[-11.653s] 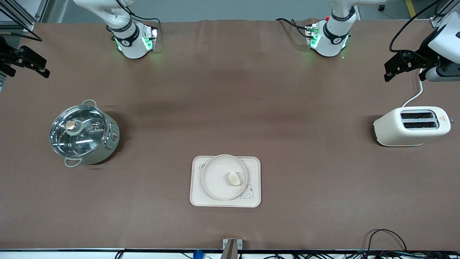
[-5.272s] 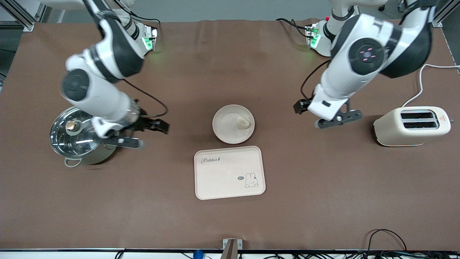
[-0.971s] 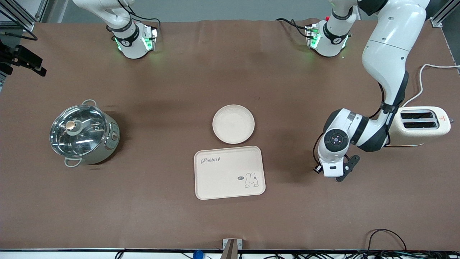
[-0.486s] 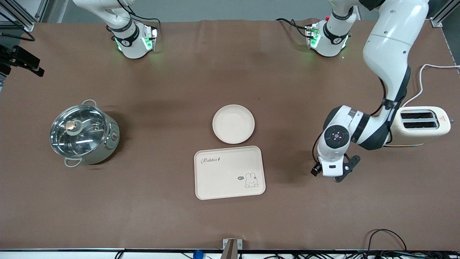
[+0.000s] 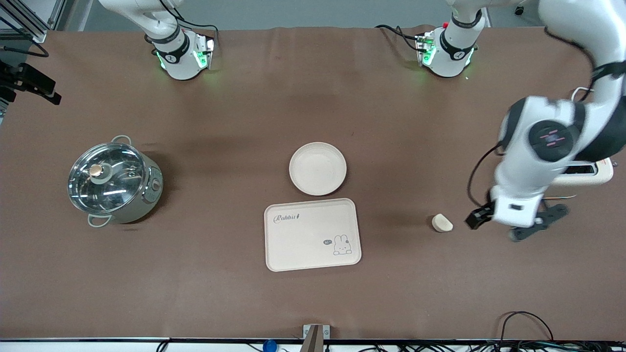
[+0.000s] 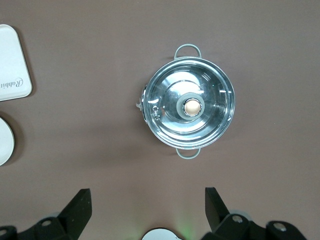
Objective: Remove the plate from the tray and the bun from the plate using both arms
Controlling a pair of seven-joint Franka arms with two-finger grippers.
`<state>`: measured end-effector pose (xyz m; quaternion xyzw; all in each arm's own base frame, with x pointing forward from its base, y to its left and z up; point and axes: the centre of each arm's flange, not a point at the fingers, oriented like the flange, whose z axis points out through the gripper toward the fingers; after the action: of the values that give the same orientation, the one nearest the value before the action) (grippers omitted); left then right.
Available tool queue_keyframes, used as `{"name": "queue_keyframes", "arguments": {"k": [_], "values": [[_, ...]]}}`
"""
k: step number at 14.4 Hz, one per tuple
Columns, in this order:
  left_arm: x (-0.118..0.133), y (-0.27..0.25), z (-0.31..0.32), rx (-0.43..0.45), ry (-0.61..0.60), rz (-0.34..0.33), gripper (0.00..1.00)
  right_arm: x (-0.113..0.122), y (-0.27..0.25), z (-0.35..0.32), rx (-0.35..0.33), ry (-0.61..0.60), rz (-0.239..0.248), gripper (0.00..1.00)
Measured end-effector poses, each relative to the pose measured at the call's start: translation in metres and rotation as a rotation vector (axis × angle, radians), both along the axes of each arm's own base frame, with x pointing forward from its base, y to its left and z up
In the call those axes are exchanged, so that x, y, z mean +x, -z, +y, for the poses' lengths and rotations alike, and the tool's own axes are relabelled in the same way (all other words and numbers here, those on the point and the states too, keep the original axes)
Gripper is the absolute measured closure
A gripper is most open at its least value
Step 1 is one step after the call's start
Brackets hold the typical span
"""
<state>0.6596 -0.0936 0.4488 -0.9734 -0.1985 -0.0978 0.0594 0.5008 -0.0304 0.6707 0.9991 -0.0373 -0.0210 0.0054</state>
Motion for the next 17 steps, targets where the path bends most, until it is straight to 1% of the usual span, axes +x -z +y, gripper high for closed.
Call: {"name": "queue_keyframes", "arguments": {"k": [1, 3, 6, 8, 10, 13, 17], "values": [[-0.003, -0.014, 0.015, 0.004, 0.038, 0.005, 0.00, 0.000, 0.000, 0.000, 0.000, 0.000, 0.000, 0.00], [-0.011, -0.032, 0.031, 0.017, 0.114, 0.048, 0.00, 0.000, 0.001, 0.000, 0.000, 0.000, 0.001, 0.00], [-0.021, -0.062, 0.049, -0.019, 0.208, 0.110, 0.00, 0.000, 0.001, 0.000, 0.000, 0.000, 0.002, 0.00], [-0.031, -0.089, 0.062, -0.027, 0.254, 0.127, 0.00, 0.000, 0.001, 0.000, 0.000, 0.000, 0.003, 0.00], [-0.044, -0.120, 0.061, -0.027, 0.287, 0.127, 0.00, 0.000, 0.003, 0.000, 0.000, 0.000, 0.006, 0.00], [-0.075, -0.164, 0.041, -0.053, 0.341, 0.121, 0.00, 0.000, 0.004, 0.000, 0.000, 0.000, 0.010, 0.00], [-0.129, -0.198, 0.021, -0.065, 0.414, 0.150, 0.00, 0.000, 0.004, 0.000, 0.000, 0.000, 0.010, 0.00]]}}
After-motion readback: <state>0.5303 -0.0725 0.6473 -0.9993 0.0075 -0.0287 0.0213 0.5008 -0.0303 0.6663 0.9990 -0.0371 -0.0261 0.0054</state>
